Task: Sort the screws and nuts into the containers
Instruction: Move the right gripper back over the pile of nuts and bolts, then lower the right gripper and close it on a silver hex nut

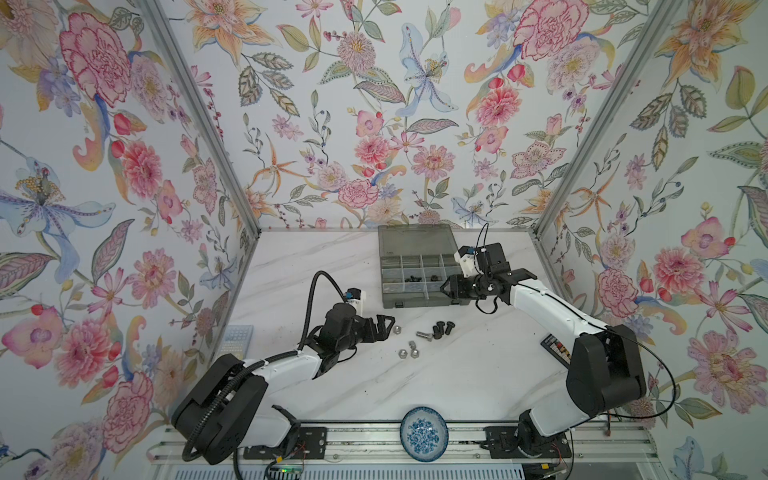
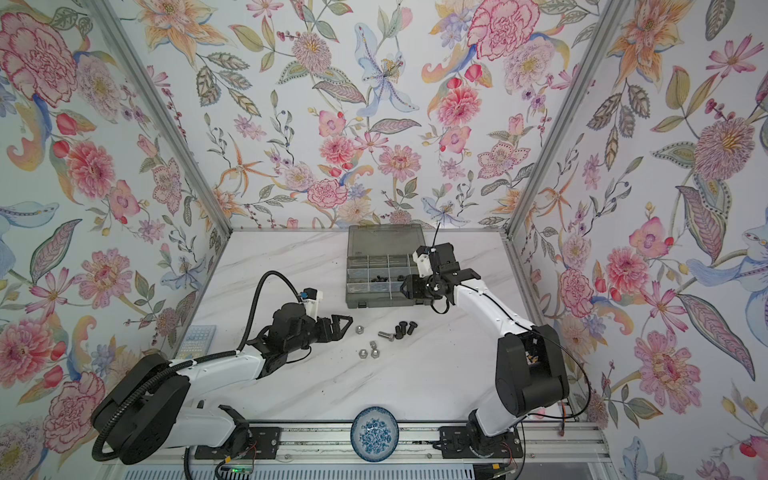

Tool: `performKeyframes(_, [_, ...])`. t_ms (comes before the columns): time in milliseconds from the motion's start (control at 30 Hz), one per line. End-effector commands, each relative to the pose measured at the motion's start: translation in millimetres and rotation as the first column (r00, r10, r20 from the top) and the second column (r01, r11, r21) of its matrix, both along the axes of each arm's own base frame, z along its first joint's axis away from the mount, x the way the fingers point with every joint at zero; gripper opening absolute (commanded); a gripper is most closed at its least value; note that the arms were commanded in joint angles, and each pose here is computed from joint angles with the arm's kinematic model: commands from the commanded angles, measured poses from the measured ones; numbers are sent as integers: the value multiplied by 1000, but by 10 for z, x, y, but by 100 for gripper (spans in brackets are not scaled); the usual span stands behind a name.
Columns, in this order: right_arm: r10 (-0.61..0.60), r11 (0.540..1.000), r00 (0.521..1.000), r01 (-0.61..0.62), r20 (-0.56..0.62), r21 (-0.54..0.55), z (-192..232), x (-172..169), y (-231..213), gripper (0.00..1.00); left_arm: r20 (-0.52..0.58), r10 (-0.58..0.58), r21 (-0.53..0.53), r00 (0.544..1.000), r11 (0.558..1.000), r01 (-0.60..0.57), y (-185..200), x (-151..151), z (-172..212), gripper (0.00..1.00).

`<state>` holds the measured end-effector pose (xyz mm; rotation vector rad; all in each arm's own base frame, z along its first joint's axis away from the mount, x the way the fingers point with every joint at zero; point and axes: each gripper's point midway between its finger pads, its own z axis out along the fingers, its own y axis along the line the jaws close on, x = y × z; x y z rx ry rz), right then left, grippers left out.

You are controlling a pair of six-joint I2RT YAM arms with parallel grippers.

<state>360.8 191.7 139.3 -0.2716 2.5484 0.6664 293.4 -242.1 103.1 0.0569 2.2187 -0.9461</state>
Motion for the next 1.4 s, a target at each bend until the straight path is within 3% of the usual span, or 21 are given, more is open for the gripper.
performKeyframes(0, [66,998,997,-67,-40,-8,-110,-316,169,54,-6,26,-8,1000,1000,-26,68,-4,4,99])
performKeyframes(467, [192,975,974,-203,-117,-93,-474,-950,740,48,-5,50,9,999,999,-50,179,-47,23,99])
performKeyframes(867, [260,944,952,-286,-162,-162,-748,-1126,1054,43,-10,58,14,998,998,-58,219,-60,7,99])
performKeyframes(1367, [259,922,949,-298,-179,-248,-945,-1117,1072,39,-13,63,16,998,998,-62,250,-40,-9,100])
